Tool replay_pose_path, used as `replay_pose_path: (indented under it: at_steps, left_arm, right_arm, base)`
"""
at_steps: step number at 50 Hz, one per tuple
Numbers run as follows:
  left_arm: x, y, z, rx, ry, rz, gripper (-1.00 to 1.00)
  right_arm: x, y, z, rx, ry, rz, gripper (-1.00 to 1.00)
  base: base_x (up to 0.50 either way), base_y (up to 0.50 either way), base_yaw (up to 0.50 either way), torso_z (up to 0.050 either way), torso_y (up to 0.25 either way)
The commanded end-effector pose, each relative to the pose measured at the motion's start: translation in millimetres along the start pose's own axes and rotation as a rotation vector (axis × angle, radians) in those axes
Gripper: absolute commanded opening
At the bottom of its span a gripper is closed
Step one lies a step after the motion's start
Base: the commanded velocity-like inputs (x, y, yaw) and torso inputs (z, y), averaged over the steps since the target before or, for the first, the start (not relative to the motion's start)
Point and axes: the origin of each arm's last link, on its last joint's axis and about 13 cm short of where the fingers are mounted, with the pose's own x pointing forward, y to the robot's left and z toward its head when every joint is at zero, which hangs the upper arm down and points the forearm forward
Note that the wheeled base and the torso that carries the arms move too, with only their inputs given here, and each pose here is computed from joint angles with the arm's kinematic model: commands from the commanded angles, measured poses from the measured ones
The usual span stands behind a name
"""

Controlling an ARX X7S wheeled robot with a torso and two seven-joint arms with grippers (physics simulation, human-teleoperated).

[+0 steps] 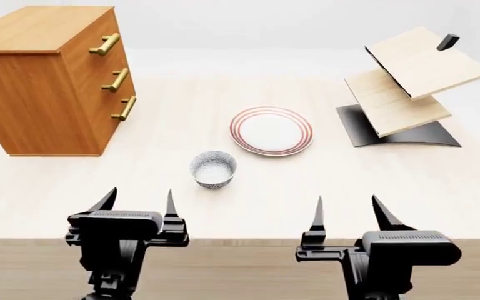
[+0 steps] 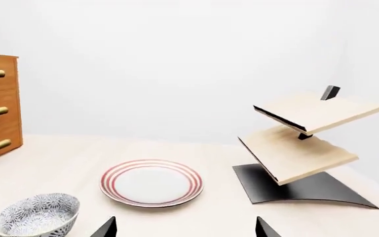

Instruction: Open the top drawer of the cabinet and put the bowl in it.

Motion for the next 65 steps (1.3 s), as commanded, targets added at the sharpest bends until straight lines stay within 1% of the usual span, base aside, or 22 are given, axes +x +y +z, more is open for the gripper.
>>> replay_pose_path:
  at_steps: [1,3,8,15,17,21,29,32,38,51,65]
  left_arm:
    - [10.4,6.4,37.8,0.045,-0.019,-0.018,1.00]
    - [13.3,7.8,46.0,0.054,-0.017,-0.024,1.00]
    - [20.0,10.9,61.7,0.075,-0.015,-0.034,1.00]
    - [28.1,14.8,90.3,0.085,-0.022,-0.052,1.00]
    - [32.9,16.9,99.6,0.064,-0.014,-0.044,1.00]
    - [38.3,19.5,117.4,0.049,-0.014,-0.037,1.00]
    - [47.7,26.2,147.0,0.049,-0.030,-0.022,1.00]
    - [48.8,27.3,151.7,0.061,-0.037,-0.003,1.00]
    - [49.3,28.7,159.0,0.073,-0.053,0.002,1.00]
    - [51.1,34.2,190.9,0.109,-0.119,0.022,1.00]
    - [53.1,37.4,200.6,0.123,-0.145,0.037,1.00]
  right_arm:
    - [5.4,-9.3,32.6,-0.062,-0.049,-0.019,1.00]
    - [6.8,-11.6,40.0,-0.073,-0.051,-0.018,1.00]
    - [11.3,-16.6,55.3,-0.069,-0.043,-0.015,1.00]
    - [17.9,-24.1,79.7,-0.068,-0.041,-0.024,1.00]
    - [20.1,-26.4,87.8,-0.070,-0.037,-0.026,1.00]
    - [23.1,-29.6,100.0,-0.083,-0.041,-0.029,1.00]
    - [27.7,-34.0,120.8,-0.114,-0.052,-0.052,1.00]
    - [27.5,-35.0,127.6,-0.123,-0.061,-0.057,1.00]
    - [27.5,-37.0,135.4,-0.137,-0.065,-0.065,1.00]
    - [27.5,-40.2,146.9,-0.152,-0.079,-0.062,1.00]
    - [27.8,-41.5,148.1,-0.157,-0.091,-0.062,1.00]
  base:
    - [0.00,0.00,0.00,0.050,0.006]
    - [0.00,0.00,0.00,0.050,0.005]
    - [0.00,0.00,0.00,0.050,0.004]
    - [0.00,0.00,0.00,0.050,0.004]
    - [0.00,0.00,0.00,0.008,0.000]
    - [0.00,0.00,0.00,0.000,0.000]
    - [0.00,0.00,0.00,0.000,0.000]
    - [0.00,0.00,0.00,0.000,0.000]
    - [0.00,0.00,0.00,0.000,0.000]
    - [0.02,0.00,0.00,0.000,0.000]
    - [0.49,0.00,0.00,0.000,0.000]
